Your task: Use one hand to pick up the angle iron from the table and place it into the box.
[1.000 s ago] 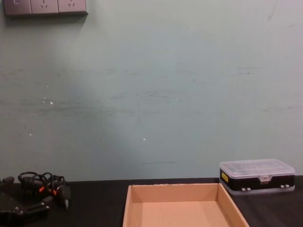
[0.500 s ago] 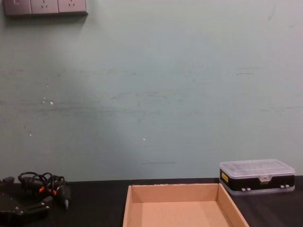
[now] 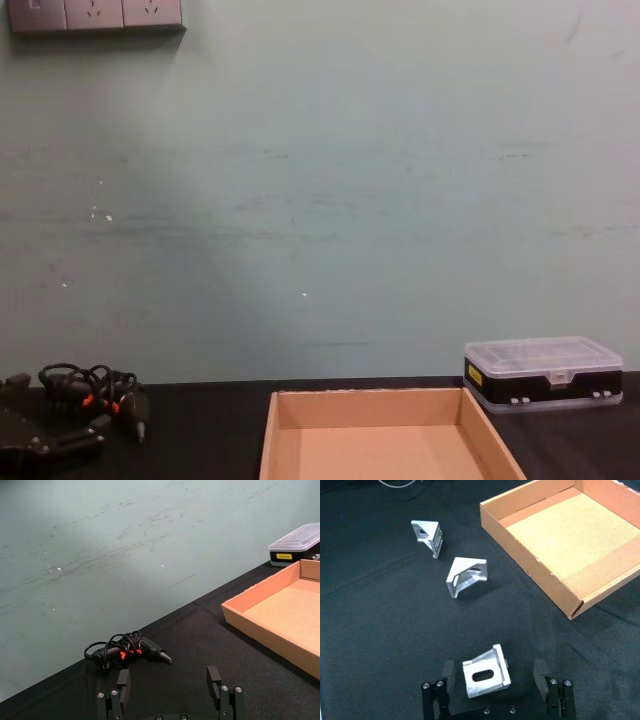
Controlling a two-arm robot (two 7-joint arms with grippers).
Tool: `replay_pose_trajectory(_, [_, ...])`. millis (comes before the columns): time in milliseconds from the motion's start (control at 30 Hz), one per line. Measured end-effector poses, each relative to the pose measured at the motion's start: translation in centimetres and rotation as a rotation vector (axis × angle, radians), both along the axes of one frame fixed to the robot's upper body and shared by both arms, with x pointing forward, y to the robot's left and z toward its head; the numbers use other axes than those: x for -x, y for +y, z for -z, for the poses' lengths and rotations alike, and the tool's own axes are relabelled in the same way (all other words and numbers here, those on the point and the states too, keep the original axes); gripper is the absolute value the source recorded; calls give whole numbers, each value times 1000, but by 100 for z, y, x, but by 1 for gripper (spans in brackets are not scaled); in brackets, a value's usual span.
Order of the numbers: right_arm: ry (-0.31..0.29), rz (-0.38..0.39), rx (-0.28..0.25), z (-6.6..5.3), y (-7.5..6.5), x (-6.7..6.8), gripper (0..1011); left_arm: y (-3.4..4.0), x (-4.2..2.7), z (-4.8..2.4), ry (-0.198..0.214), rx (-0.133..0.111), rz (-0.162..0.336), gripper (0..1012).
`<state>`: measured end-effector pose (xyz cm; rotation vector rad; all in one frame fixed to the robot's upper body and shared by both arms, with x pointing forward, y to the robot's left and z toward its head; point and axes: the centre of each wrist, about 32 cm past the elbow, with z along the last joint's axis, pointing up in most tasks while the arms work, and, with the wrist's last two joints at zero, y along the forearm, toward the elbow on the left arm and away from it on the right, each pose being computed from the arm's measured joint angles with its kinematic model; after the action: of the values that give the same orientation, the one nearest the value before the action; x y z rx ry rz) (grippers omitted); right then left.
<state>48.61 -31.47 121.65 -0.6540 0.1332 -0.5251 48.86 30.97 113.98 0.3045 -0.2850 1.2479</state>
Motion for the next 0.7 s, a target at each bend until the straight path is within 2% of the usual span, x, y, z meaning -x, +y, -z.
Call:
replay_pose_trajectory(333, [9,0,9,56,-50,-19,1002,0,0,0,0,0,0,1000])
replay_pose_trajectory(700, [10,-1,17,35,-34,-24,1002,0,0,0,0,0,0,1000])
